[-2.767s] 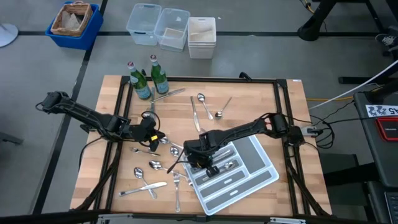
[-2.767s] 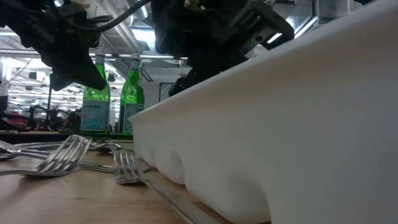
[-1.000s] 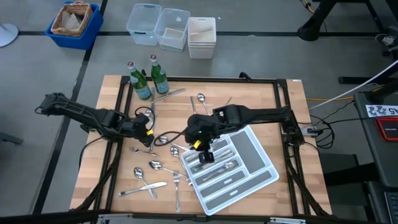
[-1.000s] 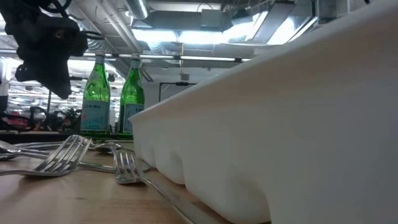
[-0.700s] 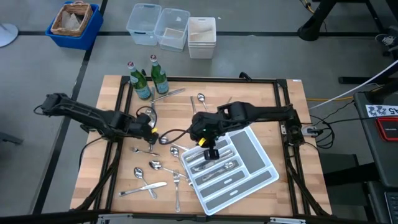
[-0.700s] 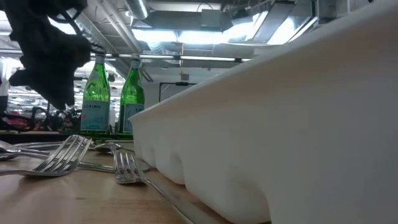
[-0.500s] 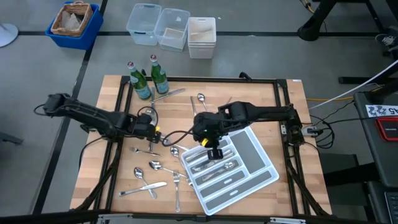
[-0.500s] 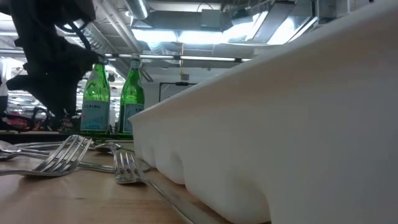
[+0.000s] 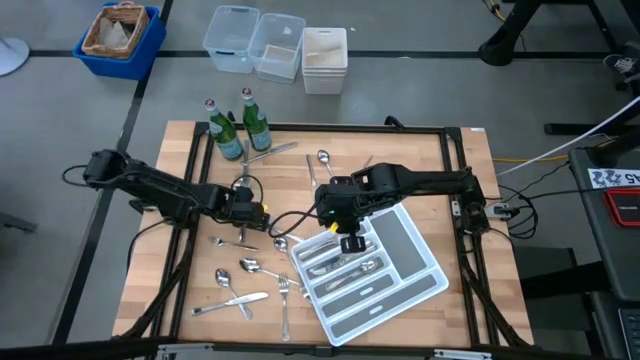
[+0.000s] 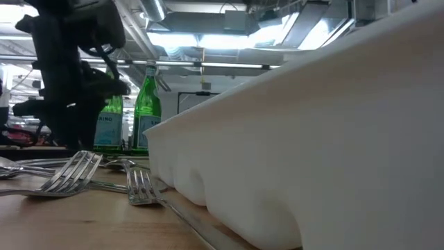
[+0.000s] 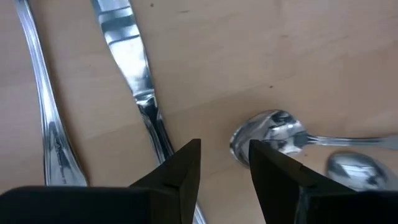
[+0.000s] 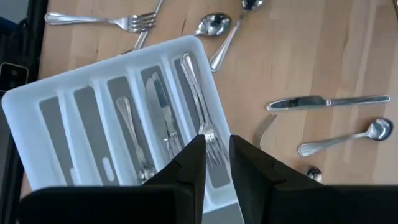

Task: Sort silverware
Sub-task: Put the silver spoon into the white silverware tray

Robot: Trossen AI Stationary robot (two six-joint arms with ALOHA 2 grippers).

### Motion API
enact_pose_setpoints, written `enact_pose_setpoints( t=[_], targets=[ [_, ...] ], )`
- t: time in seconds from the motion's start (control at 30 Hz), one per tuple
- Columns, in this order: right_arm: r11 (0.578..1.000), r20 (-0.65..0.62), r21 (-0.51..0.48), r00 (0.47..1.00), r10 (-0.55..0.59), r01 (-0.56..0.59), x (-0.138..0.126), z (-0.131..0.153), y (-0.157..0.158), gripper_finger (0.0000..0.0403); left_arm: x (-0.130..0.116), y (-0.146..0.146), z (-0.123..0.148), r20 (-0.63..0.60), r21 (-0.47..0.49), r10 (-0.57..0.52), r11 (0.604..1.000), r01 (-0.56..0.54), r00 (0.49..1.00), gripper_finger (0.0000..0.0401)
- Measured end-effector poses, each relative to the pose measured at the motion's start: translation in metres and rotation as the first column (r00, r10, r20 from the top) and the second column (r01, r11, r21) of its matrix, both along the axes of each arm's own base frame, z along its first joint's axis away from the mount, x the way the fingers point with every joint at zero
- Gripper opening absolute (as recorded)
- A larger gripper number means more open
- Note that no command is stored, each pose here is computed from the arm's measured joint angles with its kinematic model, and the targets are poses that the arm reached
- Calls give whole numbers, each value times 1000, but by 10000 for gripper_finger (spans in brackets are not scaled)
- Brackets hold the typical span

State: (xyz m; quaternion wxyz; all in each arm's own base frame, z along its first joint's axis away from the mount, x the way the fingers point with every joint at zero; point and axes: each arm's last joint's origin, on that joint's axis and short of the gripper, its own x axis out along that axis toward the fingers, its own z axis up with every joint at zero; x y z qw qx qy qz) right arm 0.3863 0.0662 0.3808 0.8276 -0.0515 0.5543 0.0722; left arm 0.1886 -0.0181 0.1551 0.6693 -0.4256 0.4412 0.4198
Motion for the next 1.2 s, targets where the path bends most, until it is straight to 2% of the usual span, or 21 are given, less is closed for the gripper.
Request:
enact_pose_setpoints(
  t=[0.23,0.43,1.2],
  targets=[
    [1000,-3,-20,1000,23,-23,0,0,0,76,6,-1,-8,-14,1,3,1000,-3,1000,127],
    [999,-2,-28,999,39,-39,0,0,-1,76,10,-1,-7,27,-4,-1,1000,1,1000,127],
    [999,-2,-30,999,43,-43,0,0,-1,76,11,-1,-7,40,-6,2,1000,-2,999,127]
  ],
)
